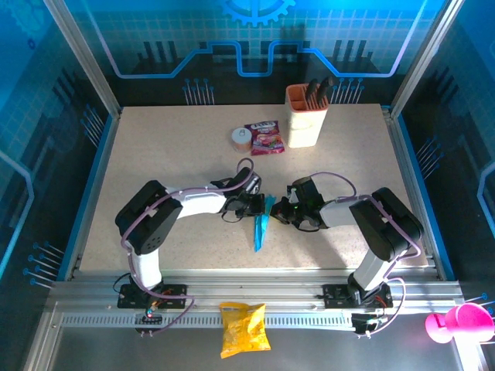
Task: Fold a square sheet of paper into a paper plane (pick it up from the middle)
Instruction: Turn over a paper plane at the center of the table.
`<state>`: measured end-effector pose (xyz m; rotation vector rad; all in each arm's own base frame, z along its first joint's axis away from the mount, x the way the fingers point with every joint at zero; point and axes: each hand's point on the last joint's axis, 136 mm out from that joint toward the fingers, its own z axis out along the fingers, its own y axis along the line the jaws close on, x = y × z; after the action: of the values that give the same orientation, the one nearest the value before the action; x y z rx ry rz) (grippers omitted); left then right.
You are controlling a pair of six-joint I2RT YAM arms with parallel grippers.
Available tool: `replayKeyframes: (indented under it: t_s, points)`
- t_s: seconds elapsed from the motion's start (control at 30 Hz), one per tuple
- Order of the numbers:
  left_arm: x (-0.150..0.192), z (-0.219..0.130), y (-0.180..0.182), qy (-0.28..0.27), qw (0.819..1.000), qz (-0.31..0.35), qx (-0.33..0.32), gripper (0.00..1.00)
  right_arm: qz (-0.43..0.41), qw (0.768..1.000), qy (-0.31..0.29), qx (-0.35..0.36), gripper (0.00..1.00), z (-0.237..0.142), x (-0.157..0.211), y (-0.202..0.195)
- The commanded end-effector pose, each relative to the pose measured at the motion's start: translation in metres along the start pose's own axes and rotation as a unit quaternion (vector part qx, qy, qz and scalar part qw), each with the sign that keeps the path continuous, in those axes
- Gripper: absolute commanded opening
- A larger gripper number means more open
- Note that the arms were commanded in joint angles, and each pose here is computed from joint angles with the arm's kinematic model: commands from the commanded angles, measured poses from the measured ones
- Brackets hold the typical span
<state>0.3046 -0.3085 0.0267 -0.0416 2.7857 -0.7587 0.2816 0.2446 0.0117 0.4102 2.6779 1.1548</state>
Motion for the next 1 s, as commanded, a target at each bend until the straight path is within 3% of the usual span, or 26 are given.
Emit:
replayKeyframes:
  t_s: [0.0,0.13,0.27,0.5,0.8,0.97]
  points:
    - [-0.011,-0.028,0.002,-0.054,0.998,0.007,-0.028,0.00,-0.017,1.000,0.006,0.023,0.00,0.005,0.010,-0.013]
    - [-0.017,-0.063,0.020,-0.103,0.989,0.033,-0.105,0.00,-0.046,0.999,-0.015,0.022,0.00,-0.025,0.005,0.006]
    - [-0.018,-0.082,0.038,-0.118,0.977,0.059,-0.169,0.00,-0.073,0.997,-0.025,0.028,0.00,-0.049,0.012,0.017]
    - [-0.007,-0.072,0.060,-0.102,0.969,0.077,-0.211,0.00,-0.104,0.993,-0.033,0.036,0.00,-0.068,0.036,0.021]
    - [0.007,-0.053,0.074,-0.078,0.962,0.096,-0.242,0.00,-0.108,0.992,-0.031,0.052,0.00,-0.063,0.061,0.007]
    - [0.012,-0.049,0.075,-0.073,0.959,0.109,-0.251,0.21,-0.114,0.991,-0.032,0.056,0.00,-0.060,0.064,0.008]
